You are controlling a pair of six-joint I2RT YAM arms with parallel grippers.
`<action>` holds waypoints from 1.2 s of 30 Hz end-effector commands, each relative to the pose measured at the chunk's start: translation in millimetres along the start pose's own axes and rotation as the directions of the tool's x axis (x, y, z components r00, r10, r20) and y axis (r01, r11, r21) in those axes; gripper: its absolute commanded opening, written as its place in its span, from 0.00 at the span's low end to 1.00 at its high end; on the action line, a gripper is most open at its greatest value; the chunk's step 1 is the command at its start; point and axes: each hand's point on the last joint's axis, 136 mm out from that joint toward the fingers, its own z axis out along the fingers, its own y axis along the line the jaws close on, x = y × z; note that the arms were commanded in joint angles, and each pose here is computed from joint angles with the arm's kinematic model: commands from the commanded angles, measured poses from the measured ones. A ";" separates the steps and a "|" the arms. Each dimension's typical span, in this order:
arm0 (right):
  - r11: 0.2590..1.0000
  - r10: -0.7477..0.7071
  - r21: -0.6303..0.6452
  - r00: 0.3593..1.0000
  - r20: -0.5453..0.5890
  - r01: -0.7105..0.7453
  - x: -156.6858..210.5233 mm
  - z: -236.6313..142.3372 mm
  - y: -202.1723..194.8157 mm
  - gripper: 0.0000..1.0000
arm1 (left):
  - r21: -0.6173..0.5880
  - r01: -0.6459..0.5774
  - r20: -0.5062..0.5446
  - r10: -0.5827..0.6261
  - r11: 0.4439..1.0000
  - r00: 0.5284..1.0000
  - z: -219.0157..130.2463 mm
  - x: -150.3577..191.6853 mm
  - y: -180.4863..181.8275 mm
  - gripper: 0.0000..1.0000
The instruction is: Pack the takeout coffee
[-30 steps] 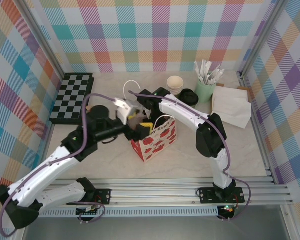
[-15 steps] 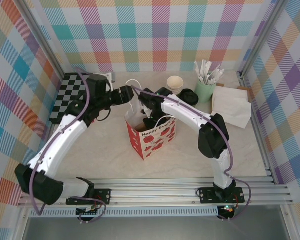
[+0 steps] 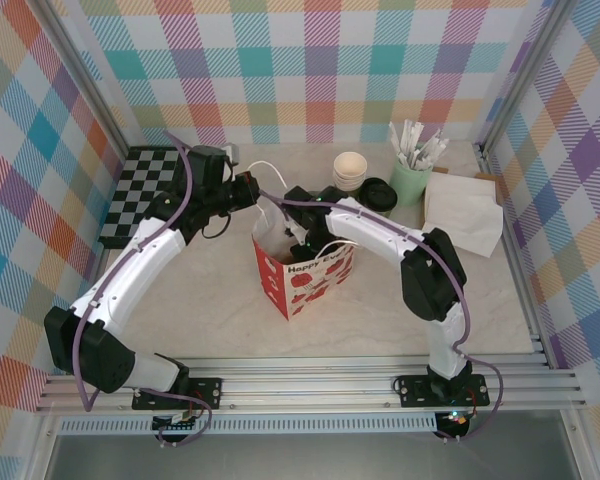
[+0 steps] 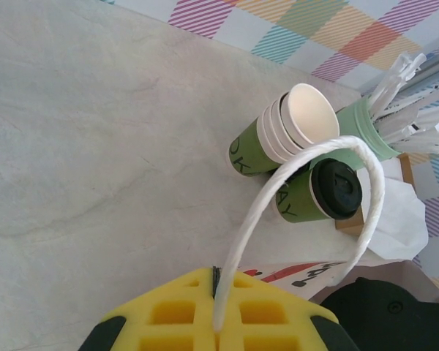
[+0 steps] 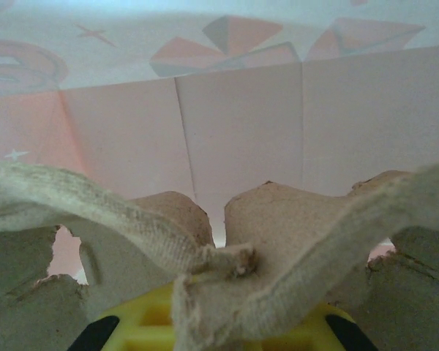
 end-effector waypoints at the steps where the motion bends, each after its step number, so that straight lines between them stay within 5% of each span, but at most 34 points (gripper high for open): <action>1: 0.999 -0.047 0.020 0.998 0.038 0.046 -4.7 8.0 -2.1 0.00 | 0.024 0.053 0.056 -0.054 0.998 0.997 -8.9 -15.6 -6.4 0.00; 19: 0.991 -0.052 0.120 0.997 -0.065 0.060 12.4 71.1 -30.1 0.00 | 0.052 0.050 0.069 -0.053 0.997 0.996 -18.0 -20.5 -13.9 0.00; 28: 0.984 -0.065 0.168 0.998 0.014 0.061 6.0 91.6 -42.1 0.13 | 0.126 0.010 0.028 -0.014 0.992 1.000 -13.9 -16.1 -28.5 0.00; 36: 0.985 -0.074 0.155 0.996 -0.052 0.081 21.1 110.2 -44.6 0.25 | 0.160 -0.049 0.043 0.042 0.986 0.998 -20.6 -19.6 -37.1 0.00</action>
